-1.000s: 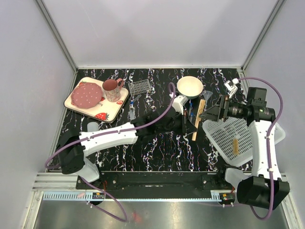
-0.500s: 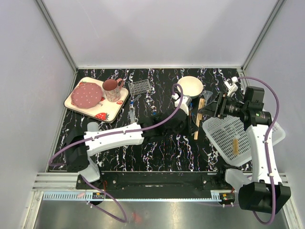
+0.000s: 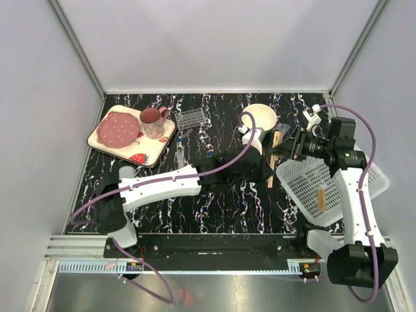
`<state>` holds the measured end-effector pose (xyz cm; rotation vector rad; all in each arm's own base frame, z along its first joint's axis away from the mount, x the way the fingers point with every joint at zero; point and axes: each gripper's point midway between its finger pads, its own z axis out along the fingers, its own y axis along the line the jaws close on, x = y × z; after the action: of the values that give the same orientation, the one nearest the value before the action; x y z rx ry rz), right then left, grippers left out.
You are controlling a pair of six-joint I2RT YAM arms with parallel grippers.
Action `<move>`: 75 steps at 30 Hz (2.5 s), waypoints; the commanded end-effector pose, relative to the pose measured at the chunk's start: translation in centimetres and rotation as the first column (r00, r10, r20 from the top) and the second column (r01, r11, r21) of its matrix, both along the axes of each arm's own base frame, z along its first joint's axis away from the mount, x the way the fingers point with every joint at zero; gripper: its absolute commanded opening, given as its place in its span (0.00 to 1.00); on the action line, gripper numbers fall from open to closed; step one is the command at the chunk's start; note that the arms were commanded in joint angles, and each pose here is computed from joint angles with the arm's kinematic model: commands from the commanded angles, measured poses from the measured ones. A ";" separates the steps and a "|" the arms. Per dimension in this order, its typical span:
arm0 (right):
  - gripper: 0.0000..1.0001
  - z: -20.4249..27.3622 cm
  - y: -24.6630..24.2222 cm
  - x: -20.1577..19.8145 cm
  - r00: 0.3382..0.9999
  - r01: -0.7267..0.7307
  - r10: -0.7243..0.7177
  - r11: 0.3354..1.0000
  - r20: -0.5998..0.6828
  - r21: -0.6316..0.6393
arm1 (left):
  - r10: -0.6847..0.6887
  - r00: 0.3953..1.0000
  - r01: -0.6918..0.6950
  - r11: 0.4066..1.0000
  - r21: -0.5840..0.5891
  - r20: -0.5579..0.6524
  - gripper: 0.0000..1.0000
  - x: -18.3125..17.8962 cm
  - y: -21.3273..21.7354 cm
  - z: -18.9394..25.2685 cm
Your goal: Organize the chemistry lab equipment
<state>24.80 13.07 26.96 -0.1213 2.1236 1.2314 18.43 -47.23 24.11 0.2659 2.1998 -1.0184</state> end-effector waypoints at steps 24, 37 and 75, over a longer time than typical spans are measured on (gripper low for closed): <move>0.00 1.0 -0.4 -1.1 0.991 -0.005 0.010 0.999 0.133 -0.039 | -0.054 0.991 0.076 0.981 -0.177 0.125 0.67 -1.2 0.4 5.3; 0.00 2.3 -2.9 -1.4 0.971 0.072 -0.058 0.996 0.234 -0.052 | 0.022 0.981 0.011 0.986 -0.168 0.193 0.99 -0.7 8.0 5.1; 0.01 -3.9 -14.6 0.7 0.961 0.273 -0.192 0.769 0.198 -0.577 | 0.290 0.954 -0.285 0.956 -0.065 0.082 0.99 0.1 25.4 -4.3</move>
<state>25.78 0.20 23.64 -0.1696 2.2267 0.4505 18.25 -21.83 18.74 -0.0134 2.0910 -0.8580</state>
